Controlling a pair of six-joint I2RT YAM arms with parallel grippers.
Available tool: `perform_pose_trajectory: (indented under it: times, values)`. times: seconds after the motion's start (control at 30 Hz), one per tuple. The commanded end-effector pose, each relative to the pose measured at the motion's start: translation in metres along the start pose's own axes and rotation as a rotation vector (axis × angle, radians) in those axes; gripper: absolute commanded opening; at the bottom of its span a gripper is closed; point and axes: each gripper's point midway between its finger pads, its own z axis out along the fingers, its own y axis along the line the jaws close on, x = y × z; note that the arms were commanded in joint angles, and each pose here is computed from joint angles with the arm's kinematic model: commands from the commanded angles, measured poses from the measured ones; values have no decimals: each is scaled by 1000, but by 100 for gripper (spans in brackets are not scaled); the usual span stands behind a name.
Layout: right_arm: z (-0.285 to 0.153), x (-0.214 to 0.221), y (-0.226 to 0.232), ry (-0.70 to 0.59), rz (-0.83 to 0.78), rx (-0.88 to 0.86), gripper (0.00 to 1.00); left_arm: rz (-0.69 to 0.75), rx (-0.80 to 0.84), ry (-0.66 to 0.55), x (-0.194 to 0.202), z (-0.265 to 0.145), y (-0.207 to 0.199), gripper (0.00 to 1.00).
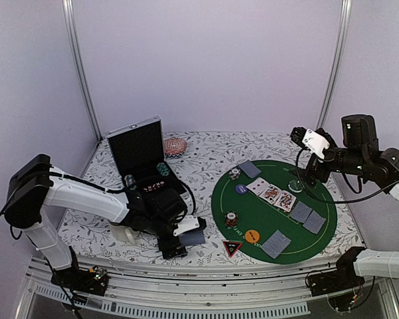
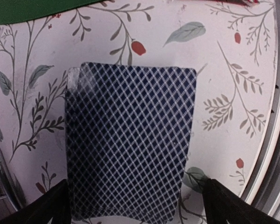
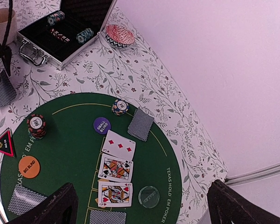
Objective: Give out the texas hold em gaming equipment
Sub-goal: Place the face-down deck piles at the center of the board, then reset both arms
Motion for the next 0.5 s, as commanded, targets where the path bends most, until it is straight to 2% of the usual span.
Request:
perform_pose_trajectory:
  times: [0.0,0.17,0.27,0.37,0.47]
  values:
    - [2,-13,0,-64,48,-3,99,71,74,48,12,-17,-21,98]
    - [-3,-36,-20,-162,108,76,99,111,-38,-72,-19,-60,-2,98]
    - [-10,-53,-37,-271,179,133,99,93,-135,-212,-54,-101,20,98]
    - [-16,-59,-60,-380,274,203,99,-2,-236,-409,-87,-153,56,98]
    - [-18,-41,-88,-417,392,300,99,-156,-442,-571,-90,-213,115,98]
